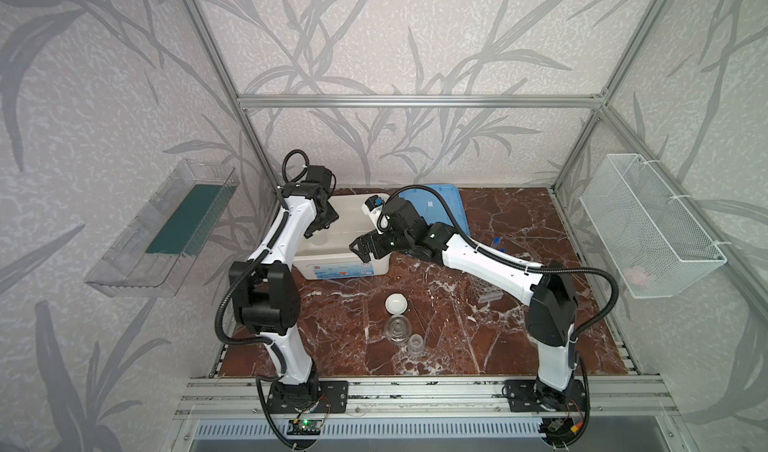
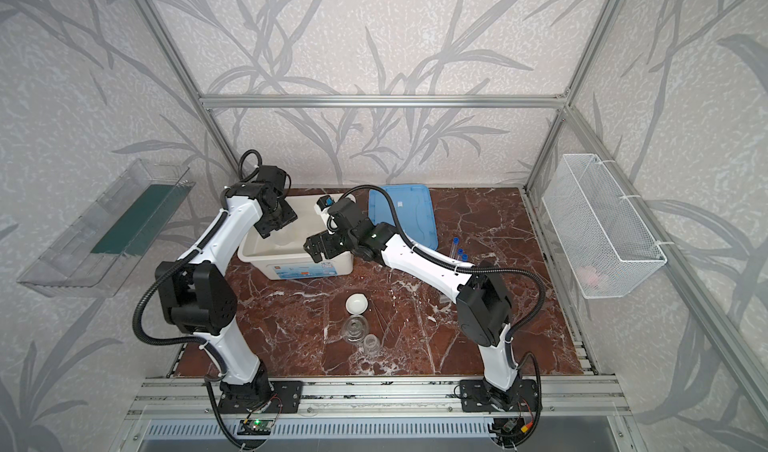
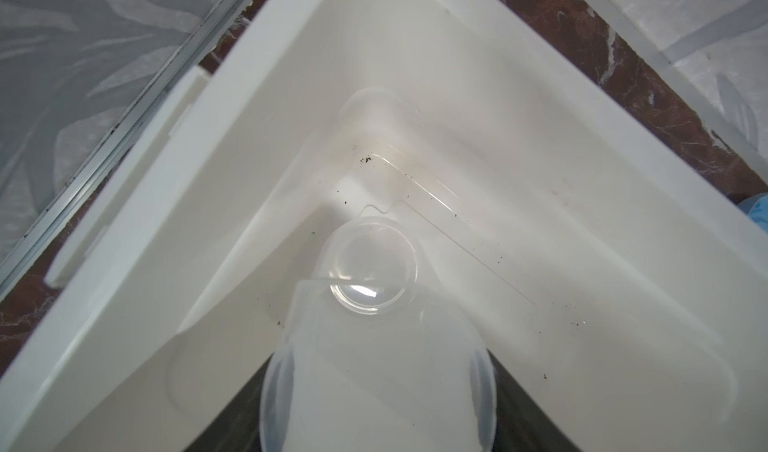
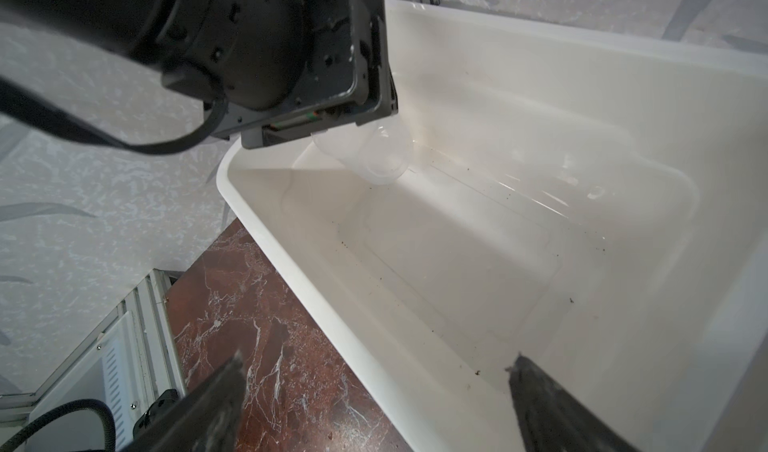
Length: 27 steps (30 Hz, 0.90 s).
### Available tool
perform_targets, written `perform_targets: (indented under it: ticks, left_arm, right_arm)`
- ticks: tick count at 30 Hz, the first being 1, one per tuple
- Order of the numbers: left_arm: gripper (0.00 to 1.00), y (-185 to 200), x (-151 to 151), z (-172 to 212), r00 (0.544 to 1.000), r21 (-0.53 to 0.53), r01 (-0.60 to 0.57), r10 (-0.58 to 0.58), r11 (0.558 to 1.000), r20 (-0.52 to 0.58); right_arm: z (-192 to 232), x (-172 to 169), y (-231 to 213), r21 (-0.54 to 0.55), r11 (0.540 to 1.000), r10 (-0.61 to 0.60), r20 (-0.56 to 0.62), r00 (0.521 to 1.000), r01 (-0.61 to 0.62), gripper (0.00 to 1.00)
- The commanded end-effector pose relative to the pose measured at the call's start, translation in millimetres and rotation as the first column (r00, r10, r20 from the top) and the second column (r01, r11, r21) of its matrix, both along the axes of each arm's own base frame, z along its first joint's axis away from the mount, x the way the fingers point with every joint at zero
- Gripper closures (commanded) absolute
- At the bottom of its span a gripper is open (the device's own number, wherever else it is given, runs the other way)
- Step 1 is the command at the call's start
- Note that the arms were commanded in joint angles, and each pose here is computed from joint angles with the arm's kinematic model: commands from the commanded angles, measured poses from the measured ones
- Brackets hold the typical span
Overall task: Organize the chemistry lab equipment
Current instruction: 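Lift the measuring cup over the tub with the left gripper while the right gripper approaches, then lower the measuring cup into the tub and open the left gripper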
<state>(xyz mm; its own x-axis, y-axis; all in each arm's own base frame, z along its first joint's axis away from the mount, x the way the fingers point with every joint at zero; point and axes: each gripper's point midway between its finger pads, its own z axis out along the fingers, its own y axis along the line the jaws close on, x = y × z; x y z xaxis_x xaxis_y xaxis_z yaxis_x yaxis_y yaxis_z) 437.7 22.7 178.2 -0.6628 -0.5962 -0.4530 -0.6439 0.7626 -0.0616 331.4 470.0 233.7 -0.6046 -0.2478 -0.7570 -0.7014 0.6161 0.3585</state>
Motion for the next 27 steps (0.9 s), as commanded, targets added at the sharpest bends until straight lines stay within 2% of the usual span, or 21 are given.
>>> perform_targets:
  ticks: [1,4,7,15,19,24,27]
  left_arm:
    - [0.33,15.5,2.0,3.6,0.997,0.071,0.023,-0.018,0.997,-0.076]
    - [0.32,15.6,5.4,-7.4,0.986,0.052,0.063,-0.054,0.997,-0.159]
    - [0.33,17.5,8.8,-17.9,0.981,0.033,0.065,-0.058,0.997,-0.186]
    - [0.33,19.4,23.7,-41.5,0.983,-0.022,0.079,-0.082,0.997,-0.164]
    - [0.33,23.7,25.0,-52.2,0.978,-0.015,0.072,-0.073,0.997,-0.194]
    - [0.31,12.6,29.7,-65.0,0.979,-0.079,0.082,-0.095,0.994,-0.179]
    - [0.30,18.6,29.7,-62.2,0.982,-0.045,0.066,-0.073,0.997,-0.172]
  right_arm:
    - [8.3,-1.1,0.1,-0.011,1.000,0.008,0.032,0.999,-0.007,0.03]
    - [10.4,-3.5,1.5,-0.013,1.000,0.027,0.036,0.999,-0.027,0.03]
    - [8.4,-2.9,0.9,-0.017,1.000,0.027,0.043,0.999,-0.026,0.03]
    - [-0.6,-5.8,-3.4,-0.025,0.999,0.024,0.036,0.999,-0.023,0.03]
    - [-6.0,-6.8,-7.1,-0.040,0.999,0.022,0.035,0.999,-0.021,0.03]
    - [-8.3,-7.6,-10.0,-0.037,0.999,0.015,0.042,0.999,-0.013,0.03]
    - [-11.2,-7.6,-10.1,-0.040,0.999,0.016,0.038,0.999,-0.014,0.03]
